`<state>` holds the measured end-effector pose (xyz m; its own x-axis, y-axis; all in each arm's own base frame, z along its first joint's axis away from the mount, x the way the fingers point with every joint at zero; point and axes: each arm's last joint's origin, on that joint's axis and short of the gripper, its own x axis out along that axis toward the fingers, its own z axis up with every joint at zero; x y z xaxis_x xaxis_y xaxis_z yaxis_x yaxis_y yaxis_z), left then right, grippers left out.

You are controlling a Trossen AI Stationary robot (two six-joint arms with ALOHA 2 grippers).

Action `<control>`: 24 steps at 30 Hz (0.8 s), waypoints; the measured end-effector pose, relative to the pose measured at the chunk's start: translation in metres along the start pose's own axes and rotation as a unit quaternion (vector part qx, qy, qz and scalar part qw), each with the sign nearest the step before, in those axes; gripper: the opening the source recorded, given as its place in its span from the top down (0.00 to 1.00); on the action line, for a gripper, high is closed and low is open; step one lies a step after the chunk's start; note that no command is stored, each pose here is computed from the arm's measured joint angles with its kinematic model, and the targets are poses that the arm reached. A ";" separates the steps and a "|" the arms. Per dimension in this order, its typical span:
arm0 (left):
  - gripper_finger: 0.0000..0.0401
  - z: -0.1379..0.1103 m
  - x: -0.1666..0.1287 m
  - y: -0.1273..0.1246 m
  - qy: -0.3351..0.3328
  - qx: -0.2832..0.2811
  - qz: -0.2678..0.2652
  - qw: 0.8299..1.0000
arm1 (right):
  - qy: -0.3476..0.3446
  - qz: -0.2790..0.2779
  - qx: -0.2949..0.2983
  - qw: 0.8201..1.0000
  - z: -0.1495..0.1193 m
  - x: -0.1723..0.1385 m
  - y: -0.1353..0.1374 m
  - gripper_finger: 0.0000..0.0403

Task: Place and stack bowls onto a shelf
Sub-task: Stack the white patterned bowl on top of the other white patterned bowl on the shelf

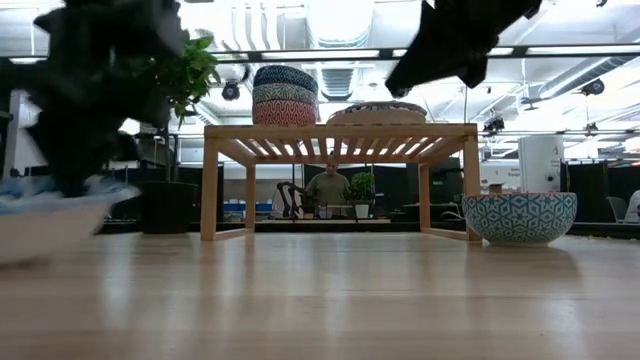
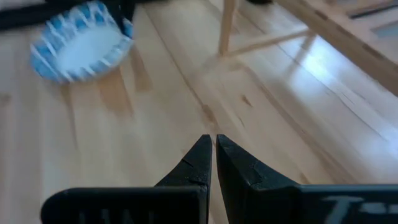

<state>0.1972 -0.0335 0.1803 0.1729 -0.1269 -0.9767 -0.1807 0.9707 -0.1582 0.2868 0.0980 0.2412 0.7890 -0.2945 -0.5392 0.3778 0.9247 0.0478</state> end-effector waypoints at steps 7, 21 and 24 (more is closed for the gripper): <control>1.00 0.037 -0.050 -0.012 -0.143 -0.057 0.061 0.986 | -0.063 0.032 -0.010 0.997 0.009 0.002 0.006 0.97; 1.00 0.075 -0.085 -0.032 -0.283 -0.059 0.113 0.951 | -0.135 -0.004 -0.061 0.989 0.007 0.026 0.022 0.89; 1.00 0.078 -0.079 -0.032 -0.274 -0.066 0.116 0.952 | -0.146 0.002 -0.027 0.989 0.009 0.029 0.022 0.82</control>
<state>0.2649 -0.0387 0.2734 0.5867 0.2484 -0.7708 -0.3897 0.9209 0.0002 0.3223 0.1076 0.2340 0.8998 -0.3402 -0.2732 0.3540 0.9352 0.0013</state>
